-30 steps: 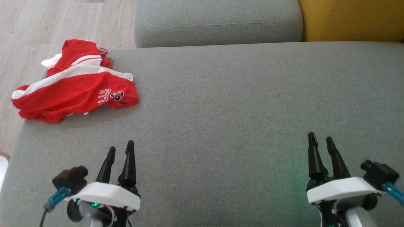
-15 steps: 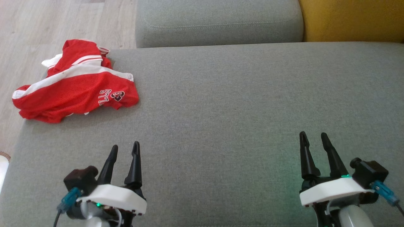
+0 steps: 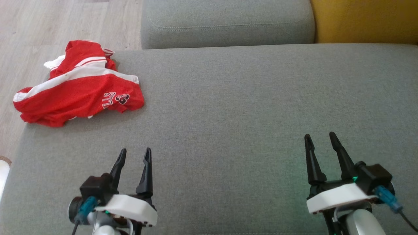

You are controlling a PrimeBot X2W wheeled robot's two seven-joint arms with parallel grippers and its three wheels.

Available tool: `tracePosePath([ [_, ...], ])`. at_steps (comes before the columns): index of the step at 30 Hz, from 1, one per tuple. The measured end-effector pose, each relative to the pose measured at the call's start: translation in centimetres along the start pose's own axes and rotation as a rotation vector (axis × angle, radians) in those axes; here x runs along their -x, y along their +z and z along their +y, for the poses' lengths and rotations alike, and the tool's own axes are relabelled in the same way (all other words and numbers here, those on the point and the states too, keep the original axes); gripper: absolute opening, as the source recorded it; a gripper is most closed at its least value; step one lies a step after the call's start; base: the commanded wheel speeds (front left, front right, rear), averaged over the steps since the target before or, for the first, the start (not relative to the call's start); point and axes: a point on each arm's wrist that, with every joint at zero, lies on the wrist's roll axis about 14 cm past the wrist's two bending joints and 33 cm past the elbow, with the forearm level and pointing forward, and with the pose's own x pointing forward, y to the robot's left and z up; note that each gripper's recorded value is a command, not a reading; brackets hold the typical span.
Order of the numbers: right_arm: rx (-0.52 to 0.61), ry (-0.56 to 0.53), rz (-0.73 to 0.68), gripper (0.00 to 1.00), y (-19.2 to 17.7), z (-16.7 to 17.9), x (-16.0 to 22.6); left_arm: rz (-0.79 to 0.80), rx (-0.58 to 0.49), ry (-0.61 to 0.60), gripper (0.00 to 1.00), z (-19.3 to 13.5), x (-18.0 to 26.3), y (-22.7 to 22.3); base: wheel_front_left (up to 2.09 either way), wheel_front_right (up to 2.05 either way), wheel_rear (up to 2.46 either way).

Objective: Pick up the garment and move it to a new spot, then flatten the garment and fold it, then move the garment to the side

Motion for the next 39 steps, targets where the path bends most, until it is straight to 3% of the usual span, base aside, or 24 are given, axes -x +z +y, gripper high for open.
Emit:
tracePosePath([
  [12,0.149,0.041,-0.019,1.00,0.20,0.67,-0.03,-0.030,-0.135,-0.027,1.00,-0.58,0.06,0.32,0.00,0.00,0.00],
  [39,0.147,0.040,-0.021,1.00,0.28,0.66,-0.06,-0.027,-0.139,-0.014,1.00,-0.27,0.31,0.22,0.00,0.00,0.00],
])
